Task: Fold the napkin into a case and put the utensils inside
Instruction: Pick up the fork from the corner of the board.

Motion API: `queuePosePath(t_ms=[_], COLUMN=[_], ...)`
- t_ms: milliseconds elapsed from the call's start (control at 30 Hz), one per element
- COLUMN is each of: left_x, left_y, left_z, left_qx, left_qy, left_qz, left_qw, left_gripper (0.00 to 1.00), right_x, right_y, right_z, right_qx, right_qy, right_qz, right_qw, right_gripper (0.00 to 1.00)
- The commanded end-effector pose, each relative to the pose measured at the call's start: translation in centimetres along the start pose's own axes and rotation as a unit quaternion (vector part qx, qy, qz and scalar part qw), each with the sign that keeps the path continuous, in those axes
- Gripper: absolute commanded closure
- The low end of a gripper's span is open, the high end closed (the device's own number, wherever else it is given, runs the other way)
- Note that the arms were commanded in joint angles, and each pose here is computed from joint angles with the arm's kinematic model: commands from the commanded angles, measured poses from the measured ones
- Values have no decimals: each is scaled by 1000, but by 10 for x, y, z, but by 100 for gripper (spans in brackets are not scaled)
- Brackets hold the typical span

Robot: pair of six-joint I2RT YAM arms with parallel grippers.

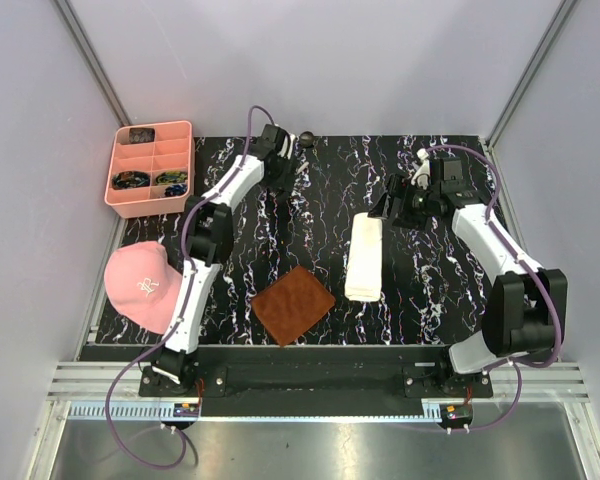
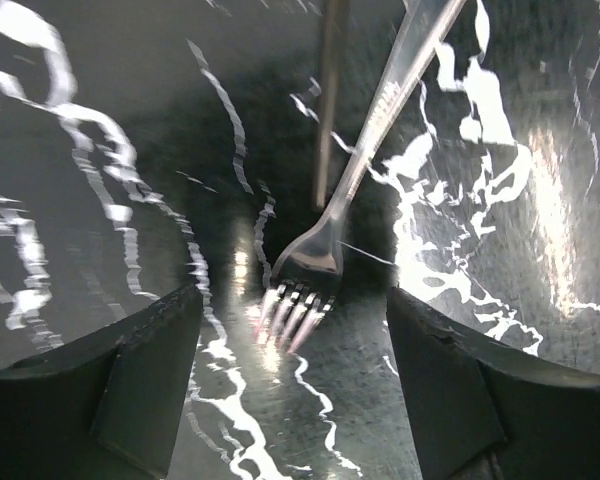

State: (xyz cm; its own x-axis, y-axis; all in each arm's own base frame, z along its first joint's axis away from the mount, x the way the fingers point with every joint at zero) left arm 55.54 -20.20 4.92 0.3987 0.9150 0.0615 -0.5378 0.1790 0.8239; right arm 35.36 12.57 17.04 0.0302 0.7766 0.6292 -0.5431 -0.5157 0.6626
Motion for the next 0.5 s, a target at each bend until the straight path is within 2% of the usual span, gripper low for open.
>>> queuePosePath(t_ms=[0,267,367,400,467], left_x=[-13,-19,-21,-21,-20], left_y=[5,2,1,1,1], left_z=[9,2,0,0,-1], left_qx=[-6,11,16,17,19], left_qy=[-1,-22,-28,-28,-27], left_qz=[-31,-19,-20,-20,-18], left_qw=[1000,1000,999,999,999], left_gripper=[27,46,57,66,74], right_x=[11,13,15,16,15], right_y=[14,15,17,17,18], right_z=[4,3,4,4,2], right_qx=[-27,-28,-29,-30,-30], right_qy=[22,21,21,20,20], right_qz=[21,26,31,32,31], right_qw=[999,999,999,999,999], right_gripper=[10,8,8,8,8])
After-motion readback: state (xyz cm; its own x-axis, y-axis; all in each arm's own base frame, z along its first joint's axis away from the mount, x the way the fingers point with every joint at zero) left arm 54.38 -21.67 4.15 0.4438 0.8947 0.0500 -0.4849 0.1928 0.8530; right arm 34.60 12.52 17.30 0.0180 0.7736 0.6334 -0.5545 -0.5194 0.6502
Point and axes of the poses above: each gripper's point midway between its finger pads, its own y axis back along the fingers, its own x axis along the line the jaws close on, z = x × y, the point moved 2 cm from there along y, back along the fingers, and after that the axes turned 8 degrees about -y, right-handed, at the moved point
